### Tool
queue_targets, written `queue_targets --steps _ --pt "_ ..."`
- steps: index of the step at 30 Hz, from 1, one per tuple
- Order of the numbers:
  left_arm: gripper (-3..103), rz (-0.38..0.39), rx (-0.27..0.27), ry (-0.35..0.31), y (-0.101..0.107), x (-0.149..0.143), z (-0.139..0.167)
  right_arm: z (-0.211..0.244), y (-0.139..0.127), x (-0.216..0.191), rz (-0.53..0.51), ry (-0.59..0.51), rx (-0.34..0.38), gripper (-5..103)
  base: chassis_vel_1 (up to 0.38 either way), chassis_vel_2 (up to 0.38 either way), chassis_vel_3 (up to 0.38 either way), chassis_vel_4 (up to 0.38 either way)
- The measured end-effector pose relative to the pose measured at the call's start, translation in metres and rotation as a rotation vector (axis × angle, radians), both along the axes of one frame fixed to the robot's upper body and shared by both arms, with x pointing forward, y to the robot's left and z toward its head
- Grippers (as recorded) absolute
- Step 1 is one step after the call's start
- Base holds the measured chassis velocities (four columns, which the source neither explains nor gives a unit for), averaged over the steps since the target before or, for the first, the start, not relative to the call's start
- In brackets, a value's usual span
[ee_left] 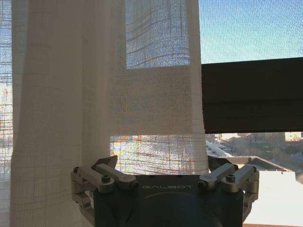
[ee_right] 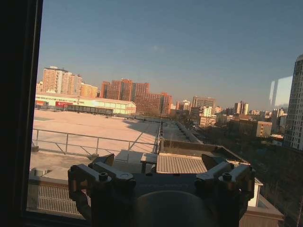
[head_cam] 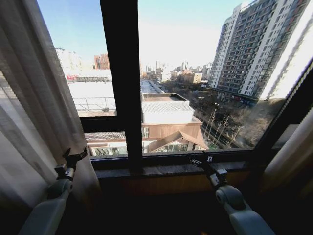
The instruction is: Open the curtains by pulling them apart, changing their state from closed to fully open.
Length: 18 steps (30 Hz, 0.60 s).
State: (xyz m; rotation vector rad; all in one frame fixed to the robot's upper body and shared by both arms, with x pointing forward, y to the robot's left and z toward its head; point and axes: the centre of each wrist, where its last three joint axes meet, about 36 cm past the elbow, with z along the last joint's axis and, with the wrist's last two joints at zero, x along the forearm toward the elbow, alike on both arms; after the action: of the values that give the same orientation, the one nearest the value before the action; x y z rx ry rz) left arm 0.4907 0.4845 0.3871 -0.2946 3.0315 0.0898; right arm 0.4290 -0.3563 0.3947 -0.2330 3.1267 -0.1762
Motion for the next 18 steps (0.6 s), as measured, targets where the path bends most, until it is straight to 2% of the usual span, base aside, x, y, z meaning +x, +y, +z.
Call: queue_targets --steps 4,7,8,11,12,14,17,18 --pt "100 -0.036 -0.009 -0.006 -0.004 0.010 -0.002 0.000 0.000 0.000 0.000 0.000 0.000 100 0.000 0.000 0.000 0.000" --pt "100 -0.086 -0.025 -0.005 -0.017 0.018 -0.011 0.000 0.000 0.000 0.000 0.000 0.000 100 0.000 0.000 0.000 0.000" --pt "103 -0.093 -0.026 -0.002 -0.019 0.020 -0.014 0.000 0.000 0.000 0.000 0.000 0.000 100 0.000 0.000 0.000 0.000" --pt "101 -0.104 -0.025 0.001 -0.020 0.023 -0.018 0.000 0.000 0.000 0.000 0.000 0.000 100 0.000 0.000 0.000 0.000" --pt "92 -0.103 -0.019 0.003 -0.019 0.026 -0.020 0.000 0.000 0.000 0.000 0.000 0.000 100 0.000 0.000 0.000 0.000" --pt "92 -0.102 -0.016 0.004 -0.018 0.027 -0.021 0.000 0.000 0.000 0.000 0.000 0.000 100 0.000 0.000 0.000 0.000" --pt "76 -0.102 -0.007 0.002 -0.012 0.030 -0.024 0.000 0.000 0.000 0.000 0.000 0.000 100 0.000 0.000 0.000 0.000" --pt "76 -0.102 -0.007 0.002 -0.012 0.030 -0.024 0.000 0.000 0.000 0.000 0.000 0.000 100 0.000 0.000 0.000 0.000"
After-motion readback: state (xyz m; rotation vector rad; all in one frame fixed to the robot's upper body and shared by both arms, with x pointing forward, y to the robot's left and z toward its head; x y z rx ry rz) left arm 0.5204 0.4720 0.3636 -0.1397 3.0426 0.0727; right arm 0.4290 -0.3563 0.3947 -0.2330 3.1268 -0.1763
